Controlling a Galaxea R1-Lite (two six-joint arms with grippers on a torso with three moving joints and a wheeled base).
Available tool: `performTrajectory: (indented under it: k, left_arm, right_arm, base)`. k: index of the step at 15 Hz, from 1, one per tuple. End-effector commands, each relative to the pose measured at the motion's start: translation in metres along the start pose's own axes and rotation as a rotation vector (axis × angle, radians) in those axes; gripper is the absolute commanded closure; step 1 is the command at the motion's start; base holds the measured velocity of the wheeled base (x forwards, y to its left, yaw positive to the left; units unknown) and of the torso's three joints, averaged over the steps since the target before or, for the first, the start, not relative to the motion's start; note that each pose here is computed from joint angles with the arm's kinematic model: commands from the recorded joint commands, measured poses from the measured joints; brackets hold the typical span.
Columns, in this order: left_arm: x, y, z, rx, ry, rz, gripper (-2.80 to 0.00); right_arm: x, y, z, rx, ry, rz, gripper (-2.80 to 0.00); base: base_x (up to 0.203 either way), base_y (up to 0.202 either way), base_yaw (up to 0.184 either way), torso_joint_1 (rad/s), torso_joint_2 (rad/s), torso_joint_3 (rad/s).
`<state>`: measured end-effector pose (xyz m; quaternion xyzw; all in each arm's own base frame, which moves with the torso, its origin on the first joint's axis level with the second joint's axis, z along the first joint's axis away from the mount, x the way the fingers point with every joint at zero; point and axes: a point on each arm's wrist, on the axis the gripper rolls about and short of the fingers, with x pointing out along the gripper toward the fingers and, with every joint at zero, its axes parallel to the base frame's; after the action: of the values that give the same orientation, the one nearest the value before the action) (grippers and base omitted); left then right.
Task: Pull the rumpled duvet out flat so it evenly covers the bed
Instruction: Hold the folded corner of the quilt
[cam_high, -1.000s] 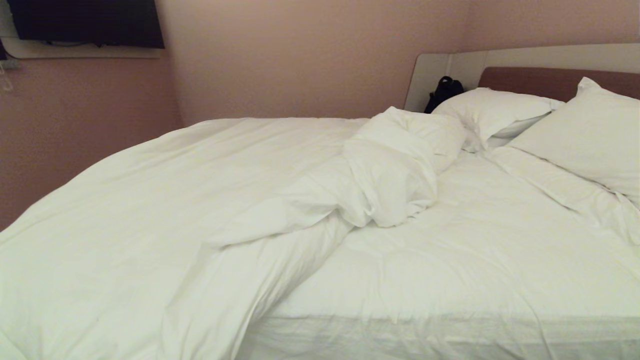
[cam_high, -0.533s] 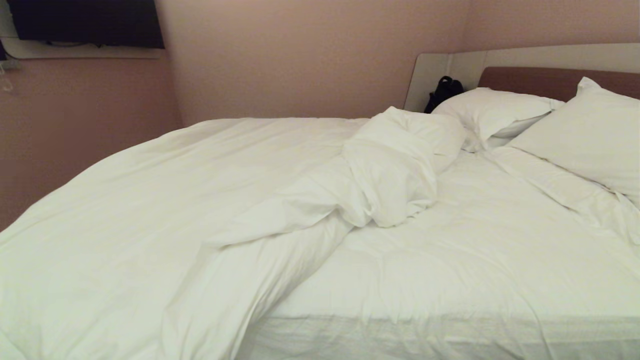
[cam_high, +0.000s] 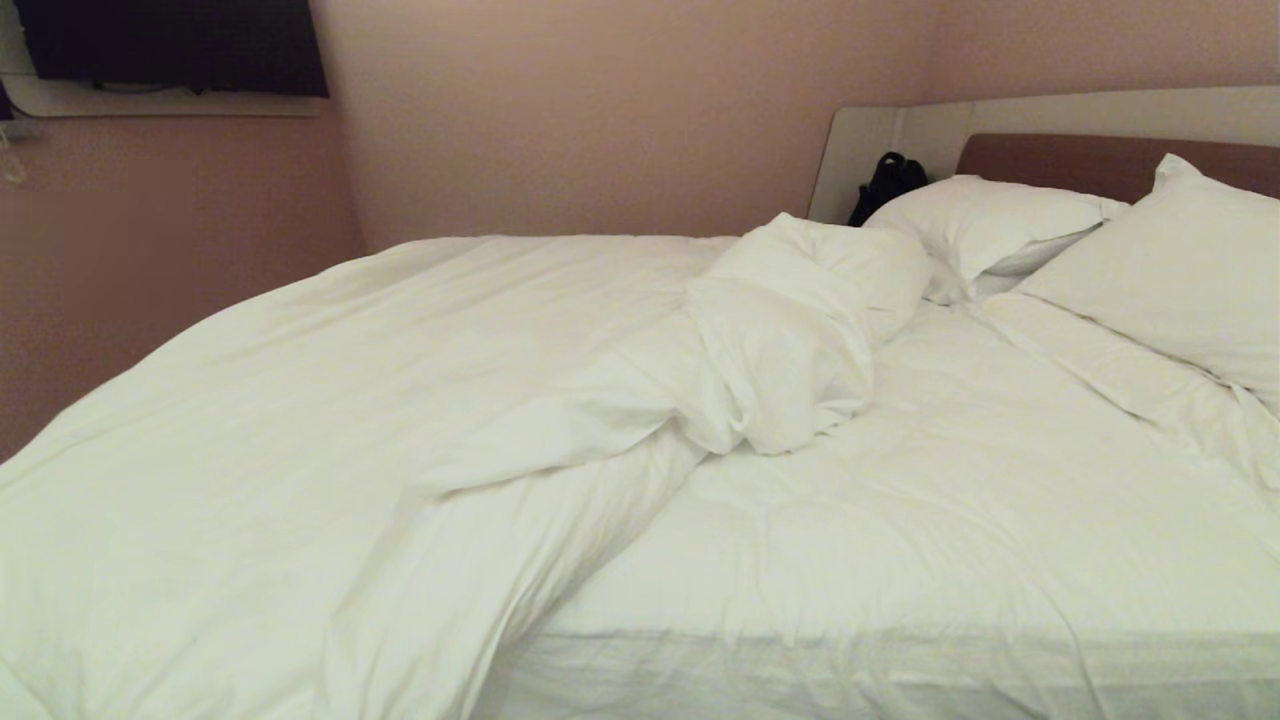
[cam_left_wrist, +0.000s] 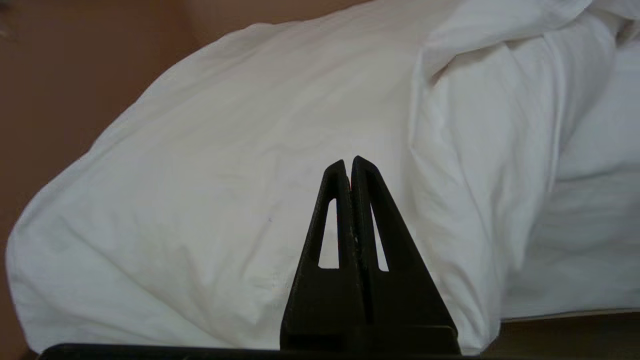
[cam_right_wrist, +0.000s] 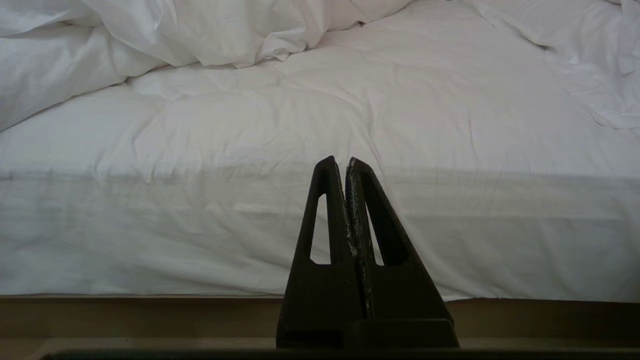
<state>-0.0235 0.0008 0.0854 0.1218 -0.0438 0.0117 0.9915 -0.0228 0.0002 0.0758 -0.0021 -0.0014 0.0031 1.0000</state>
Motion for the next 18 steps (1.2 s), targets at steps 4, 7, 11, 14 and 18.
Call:
performTrajectory:
  k: [4, 7, 11, 14, 18]
  left_arm:
    - [0.0003, -0.0006, -0.0018, -0.053, 0.011, -0.011, 0.0]
    - [0.0002, -0.0021, -0.0039, -0.055, 0.025, -0.054, 0.0]
    - [-0.0007, -0.0042, -0.0098, -0.118, 0.093, -0.093, 0.0]
    - [-0.0007, -0.0042, -0.0098, -0.12, 0.093, -0.093, 0.0]
    - [-0.0007, -0.0042, -0.0098, -0.118, 0.093, -0.093, 0.0]
  right_arm:
    - [0.0, 0.0, 0.0, 0.0, 0.0, 0.0, 0.0]
    - [0.0, 0.0, 0.0, 0.0, 0.0, 0.001, 0.0]
    - [0.0, 0.0, 0.0, 0.0, 0.0, 0.0, 0.0]
    - [0.0, 0.0, 0.0, 0.0, 0.0, 0.001, 0.0]
    - [0.0, 0.0, 0.0, 0.0, 0.0, 0.0, 0.0]
  base:
    - [0.0, 0.0, 0.0, 0.0, 0.0, 0.0]
    - [0.0, 0.0, 0.0, 0.0, 0.0, 0.0]
    - [0.0, 0.0, 0.0, 0.0, 0.0, 0.0]
    - [0.0, 0.0, 0.0, 0.0, 0.0, 0.0]
    - [0.0, 0.0, 0.0, 0.0, 0.0, 0.0]
